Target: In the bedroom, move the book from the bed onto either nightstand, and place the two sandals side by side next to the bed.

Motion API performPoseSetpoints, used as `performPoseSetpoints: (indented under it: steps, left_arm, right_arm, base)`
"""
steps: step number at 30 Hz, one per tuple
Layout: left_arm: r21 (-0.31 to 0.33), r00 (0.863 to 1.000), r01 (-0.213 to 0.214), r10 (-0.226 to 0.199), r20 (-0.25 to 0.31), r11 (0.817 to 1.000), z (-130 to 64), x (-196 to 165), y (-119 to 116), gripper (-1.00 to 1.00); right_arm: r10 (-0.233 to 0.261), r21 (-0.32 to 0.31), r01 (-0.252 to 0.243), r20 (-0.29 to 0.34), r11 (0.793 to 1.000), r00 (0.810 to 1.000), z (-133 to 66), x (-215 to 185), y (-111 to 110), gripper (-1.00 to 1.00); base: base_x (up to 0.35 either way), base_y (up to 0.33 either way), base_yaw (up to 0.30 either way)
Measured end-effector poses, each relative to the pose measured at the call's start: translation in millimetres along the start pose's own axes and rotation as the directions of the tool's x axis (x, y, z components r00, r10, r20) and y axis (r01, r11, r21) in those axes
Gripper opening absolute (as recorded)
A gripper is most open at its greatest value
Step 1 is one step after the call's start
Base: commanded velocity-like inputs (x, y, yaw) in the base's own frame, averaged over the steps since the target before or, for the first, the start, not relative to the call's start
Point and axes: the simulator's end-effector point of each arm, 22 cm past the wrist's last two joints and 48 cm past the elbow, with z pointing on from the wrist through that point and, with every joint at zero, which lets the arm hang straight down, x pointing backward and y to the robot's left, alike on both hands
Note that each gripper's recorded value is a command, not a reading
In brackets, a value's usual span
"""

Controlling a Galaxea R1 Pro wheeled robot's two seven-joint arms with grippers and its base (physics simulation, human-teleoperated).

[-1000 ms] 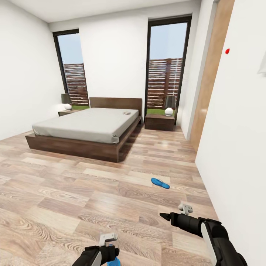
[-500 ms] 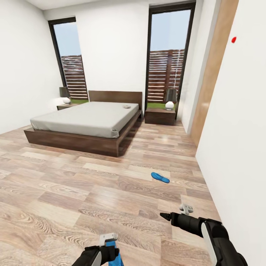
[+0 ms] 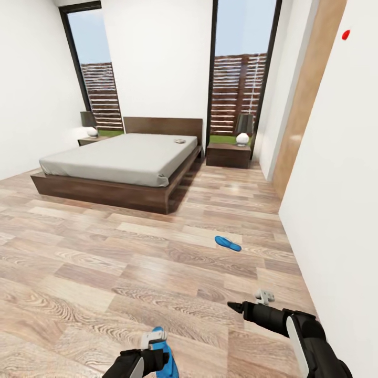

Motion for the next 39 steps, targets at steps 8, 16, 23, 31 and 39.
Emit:
performPoseSetpoints:
  steps: [8,16,23,31,39]
  left_arm:
    - [-0.002,1.0,0.006,-0.006,-0.003,1.0,6.0,-2,2,1.0]
    - [0.02,0.998,0.049,-0.05,0.029,0.999,-0.3,-39,-2,1.0]
    - [0.094,0.989,0.143,-0.144,0.01,0.985,-13.4,-67,-18,1.0]
    - [0.1,0.987,0.162,-0.161,-0.015,0.982,-6.7,-62,-19,1.0]
    - [0.09,0.985,0.17,-0.166,-0.045,0.981,4.4,-50,-15,1.0]
  right_arm:
    - [0.017,0.005,-0.016,-0.025,1.0,1.0,8.7,11,-8,1.0]
    - [0.033,0.013,-0.032,-0.05,0.999,0.998,16.4,21,-16,1.0]
    - [0.048,0.021,-0.047,-0.072,0.999,0.996,23.2,31,-24,1.0]
    - [0.065,0.033,-0.062,-0.098,0.998,0.993,30.6,43,-33,1.0]
    - [0.083,0.042,-0.078,-0.122,0.996,0.989,37.8,55,-42,1.0]
  base:
    - [0.0,0.0,0.0]
    - [0.0,0.0,0.0]
    - [0.0,0.0,0.0]
    - [0.0,0.0,0.0]
    - [0.0,0.0,0.0]
